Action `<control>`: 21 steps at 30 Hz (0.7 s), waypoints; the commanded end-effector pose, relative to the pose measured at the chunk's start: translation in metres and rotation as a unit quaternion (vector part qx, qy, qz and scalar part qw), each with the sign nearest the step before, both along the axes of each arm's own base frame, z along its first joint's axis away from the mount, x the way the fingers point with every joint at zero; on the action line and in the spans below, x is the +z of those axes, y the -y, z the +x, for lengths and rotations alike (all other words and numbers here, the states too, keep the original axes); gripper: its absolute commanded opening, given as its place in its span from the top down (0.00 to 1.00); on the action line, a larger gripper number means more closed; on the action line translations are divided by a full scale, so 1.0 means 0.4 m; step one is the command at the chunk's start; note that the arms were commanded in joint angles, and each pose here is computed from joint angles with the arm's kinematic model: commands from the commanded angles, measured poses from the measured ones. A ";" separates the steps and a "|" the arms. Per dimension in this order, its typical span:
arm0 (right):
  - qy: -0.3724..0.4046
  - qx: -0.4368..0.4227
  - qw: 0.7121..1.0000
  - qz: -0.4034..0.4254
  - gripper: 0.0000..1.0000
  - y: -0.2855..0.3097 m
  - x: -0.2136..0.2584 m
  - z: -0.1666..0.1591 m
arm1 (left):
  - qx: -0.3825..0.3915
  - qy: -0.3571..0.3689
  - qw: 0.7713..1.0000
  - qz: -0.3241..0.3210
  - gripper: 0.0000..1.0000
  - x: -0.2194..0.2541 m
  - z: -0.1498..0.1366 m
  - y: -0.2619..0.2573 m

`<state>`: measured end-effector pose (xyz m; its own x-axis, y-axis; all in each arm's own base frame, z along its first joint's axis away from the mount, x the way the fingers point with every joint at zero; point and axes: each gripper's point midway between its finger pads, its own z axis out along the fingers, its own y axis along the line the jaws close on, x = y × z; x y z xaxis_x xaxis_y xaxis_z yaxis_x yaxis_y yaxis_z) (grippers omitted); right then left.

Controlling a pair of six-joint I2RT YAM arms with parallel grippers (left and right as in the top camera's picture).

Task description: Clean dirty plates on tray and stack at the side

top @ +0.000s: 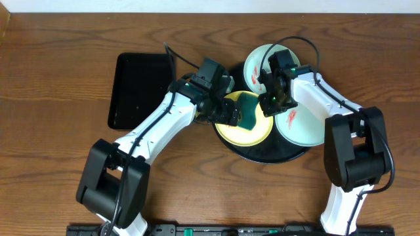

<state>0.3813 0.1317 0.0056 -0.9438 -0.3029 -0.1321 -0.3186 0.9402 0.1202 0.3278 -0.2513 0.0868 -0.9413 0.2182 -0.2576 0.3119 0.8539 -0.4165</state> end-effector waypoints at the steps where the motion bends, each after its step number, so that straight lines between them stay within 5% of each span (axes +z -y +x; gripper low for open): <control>1: -0.023 0.046 0.998 0.031 0.99 -0.068 -0.021 -0.036 | -0.024 0.041 0.999 -0.004 0.13 0.025 0.036 0.021; 8: -0.020 0.068 0.997 0.030 0.99 -0.084 -0.021 -0.043 | -0.046 0.076 0.996 -0.024 0.14 0.036 0.046 0.085; 14: -0.022 0.070 0.997 0.029 0.99 -0.085 -0.021 -0.047 | -0.007 0.104 0.992 0.069 0.20 -0.039 0.078 0.059; 21: -0.021 0.070 0.997 0.027 0.99 -0.084 -0.021 -0.046 | 0.009 0.093 0.993 0.070 0.21 -0.063 0.086 0.056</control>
<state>0.3734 0.1515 0.0058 -0.9122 -0.3860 -0.1374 -0.4039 0.9034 0.1437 0.3503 -0.2770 0.0548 -0.8858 0.2837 -0.3672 0.3875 0.8875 -0.2492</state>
